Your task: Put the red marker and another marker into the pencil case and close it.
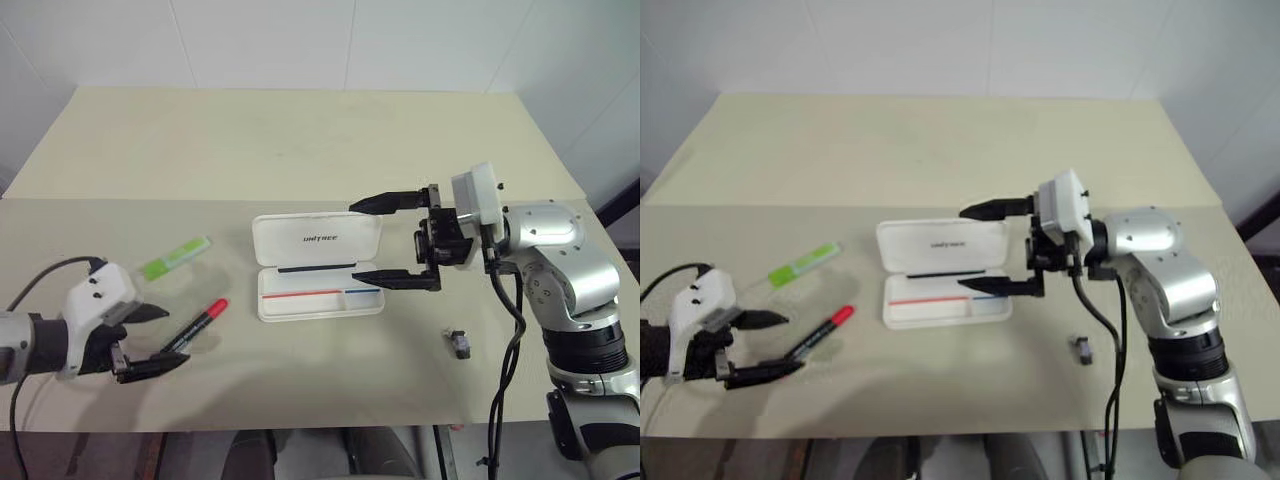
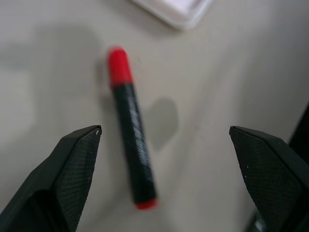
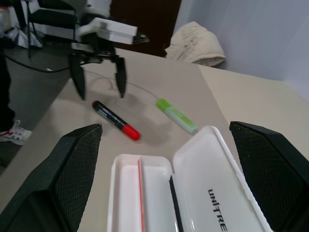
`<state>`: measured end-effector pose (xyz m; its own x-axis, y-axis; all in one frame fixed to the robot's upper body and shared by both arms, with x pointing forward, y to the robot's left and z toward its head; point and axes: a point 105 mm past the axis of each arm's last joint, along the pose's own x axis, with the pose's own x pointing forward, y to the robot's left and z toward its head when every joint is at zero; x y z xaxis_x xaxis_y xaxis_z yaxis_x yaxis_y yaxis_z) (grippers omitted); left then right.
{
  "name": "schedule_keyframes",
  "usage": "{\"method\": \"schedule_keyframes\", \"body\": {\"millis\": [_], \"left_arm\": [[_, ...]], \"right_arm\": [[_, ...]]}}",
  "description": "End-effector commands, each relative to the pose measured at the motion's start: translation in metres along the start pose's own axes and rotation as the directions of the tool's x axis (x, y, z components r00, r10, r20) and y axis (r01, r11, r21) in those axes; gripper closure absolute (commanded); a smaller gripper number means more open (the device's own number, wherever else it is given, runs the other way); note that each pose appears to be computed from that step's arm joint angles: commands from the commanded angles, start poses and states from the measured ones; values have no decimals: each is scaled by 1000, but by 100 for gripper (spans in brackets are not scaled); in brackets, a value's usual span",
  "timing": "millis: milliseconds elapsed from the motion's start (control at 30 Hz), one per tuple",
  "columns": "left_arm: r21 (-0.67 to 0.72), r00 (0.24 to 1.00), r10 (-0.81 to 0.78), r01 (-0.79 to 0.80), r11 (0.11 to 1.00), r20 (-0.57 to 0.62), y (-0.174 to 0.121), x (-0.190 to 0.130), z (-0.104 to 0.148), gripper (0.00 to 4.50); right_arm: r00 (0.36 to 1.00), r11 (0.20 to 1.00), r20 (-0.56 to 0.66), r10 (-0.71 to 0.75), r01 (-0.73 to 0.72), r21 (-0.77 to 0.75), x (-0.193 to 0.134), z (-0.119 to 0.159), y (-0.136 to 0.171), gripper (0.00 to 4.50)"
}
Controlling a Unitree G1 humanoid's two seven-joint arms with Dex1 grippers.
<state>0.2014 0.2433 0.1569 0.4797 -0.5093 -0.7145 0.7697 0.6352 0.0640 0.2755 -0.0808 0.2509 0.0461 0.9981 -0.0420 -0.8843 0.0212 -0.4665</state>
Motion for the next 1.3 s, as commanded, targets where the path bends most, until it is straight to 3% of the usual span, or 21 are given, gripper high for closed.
{"method": "schedule_keyframes", "body": {"millis": [33, 267, 467, 567, 900, 1067, 1167, 1300], "left_arm": [[26, 993, 74, -72, 997, -97, 3, 4, -8, 0], [54, 968, 171, -164, 985, -183, 19, 18, -14, 0], [46, 973, 138, -132, 990, -185, 16, 36, -12, 0], [42, 974, 119, -113, 993, -192, 14, 41, -11, 62], [46, 969, 149, -143, 989, -197, 24, 40, -14, 387], [62, 981, 124, -116, 991, -150, 25, 37, -6, 394], [149, 981, 157, -139, 979, -113, 41, 22, 4, 394], [287, 998, 60, -56, 956, -6, 44, 3, 28, 394]], "right_arm": [[999, 998, 29, -30, 31, -48, 3, 8, -4, 2], [997, 997, 51, -63, 65, -46, 8, 10, -1, 2], [992, 992, 58, -108, 111, -52, 8, 15, -1, 2], [990, 989, 56, -131, 135, -59, 6, 16, -2, 0], [986, 984, 40, -163, 166, -63, 1, 16, -3, 0], [985, 984, 34, -167, 168, -60, 1, 14, -4, 0], [985, 984, 27, -171, 172, -49, 0, 11, -6, 0], [983, 982, -2, -182, 182, -41, -5, 3, -9, 0]]}}
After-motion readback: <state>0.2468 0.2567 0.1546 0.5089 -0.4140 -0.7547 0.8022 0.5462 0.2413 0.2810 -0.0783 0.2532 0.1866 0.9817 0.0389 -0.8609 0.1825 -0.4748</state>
